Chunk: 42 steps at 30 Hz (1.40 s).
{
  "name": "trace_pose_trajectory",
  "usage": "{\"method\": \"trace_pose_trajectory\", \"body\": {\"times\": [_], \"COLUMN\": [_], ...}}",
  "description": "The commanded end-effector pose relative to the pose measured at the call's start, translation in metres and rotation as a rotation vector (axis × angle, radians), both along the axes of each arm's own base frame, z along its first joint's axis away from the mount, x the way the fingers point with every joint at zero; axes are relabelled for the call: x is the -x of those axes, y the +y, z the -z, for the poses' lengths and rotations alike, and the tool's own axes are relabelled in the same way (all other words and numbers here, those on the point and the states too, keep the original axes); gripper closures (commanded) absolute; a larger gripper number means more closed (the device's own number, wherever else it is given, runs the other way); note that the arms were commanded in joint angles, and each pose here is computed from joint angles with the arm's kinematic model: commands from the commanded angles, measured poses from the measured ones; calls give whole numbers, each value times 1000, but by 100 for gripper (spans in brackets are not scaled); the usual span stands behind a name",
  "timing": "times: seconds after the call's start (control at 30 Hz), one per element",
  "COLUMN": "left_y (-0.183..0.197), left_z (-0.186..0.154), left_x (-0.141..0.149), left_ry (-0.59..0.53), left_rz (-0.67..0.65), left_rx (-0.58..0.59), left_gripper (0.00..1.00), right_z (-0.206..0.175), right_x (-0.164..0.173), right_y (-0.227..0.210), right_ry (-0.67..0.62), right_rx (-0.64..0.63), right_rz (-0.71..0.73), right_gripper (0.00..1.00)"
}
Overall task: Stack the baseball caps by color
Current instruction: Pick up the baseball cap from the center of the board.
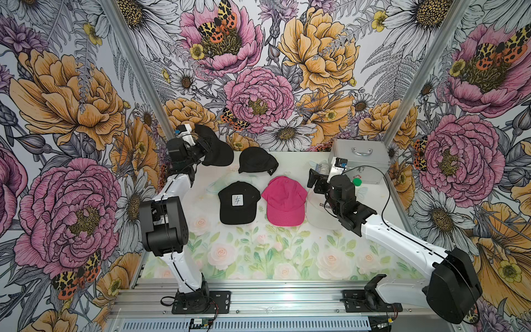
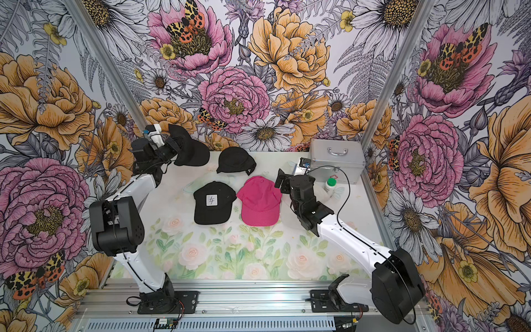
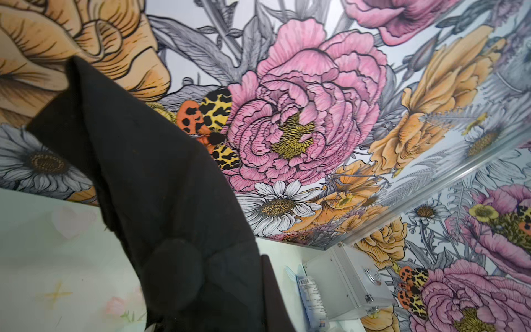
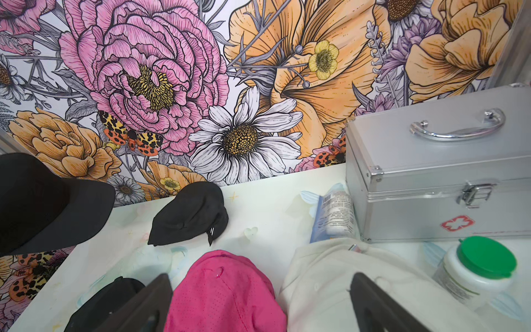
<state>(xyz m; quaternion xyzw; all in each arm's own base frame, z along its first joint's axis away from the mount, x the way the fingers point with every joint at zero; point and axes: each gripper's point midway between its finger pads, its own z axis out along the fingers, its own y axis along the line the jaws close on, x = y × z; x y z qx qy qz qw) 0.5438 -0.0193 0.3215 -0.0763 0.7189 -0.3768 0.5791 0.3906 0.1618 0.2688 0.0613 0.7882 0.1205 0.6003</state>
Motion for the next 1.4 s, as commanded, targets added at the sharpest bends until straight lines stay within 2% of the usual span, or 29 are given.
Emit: {"method": "trace_pose_trajectory", "body": {"times": [0.0,0.1,0.23,0.33,0.47,0.63,0.7,0.83,0.97,1.07,1.23,1.37], "left_y": [-31,-75,-133,-166,-191,-216,-222,-235,-249,-256,-268,-272], "left_z": [-2,-15,-13,-17,-16,1,6,12,25,40,64,77], "left_x": [31,65,114,151,187,233,247,275,314,339,347,358], "left_ry": [-17,-50,-111,-196,-231,-264,-295,-358,-443,-433,-392,-467], "left_rz": [106,275,452,596,713,867,893,959,1115,1228,1274,1359], "left_rx": [-207,-328,-502,-525,-542,-614,-647,-697,-696,-704,-776,-772], "left_gripper": [100,100,100,100,100,100,100,100,100,100,100,100], "right_z": [-14,-20,-27,-31,-41,-71,-79,-76,-60,-45,-18,-6], "right_x": [-6,-3,2,5,13,36,48,81,116,133,152,157], "right_y": [4,11,22,22,28,24,29,59,86,98,118,128], "right_ry": [-3,-10,-34,-43,-89,-203,-250,-266,-243,-207,-153,-108], "right_rx": [81,84,83,71,62,212,282,387,465,542,626,656], "right_rz": [-27,-76,-156,-159,-218,-303,-376,-655,-926,-1051,-1226,-1312], "right_gripper": [1,1,1,1,1,1,1,4,8,8,9,9]}}
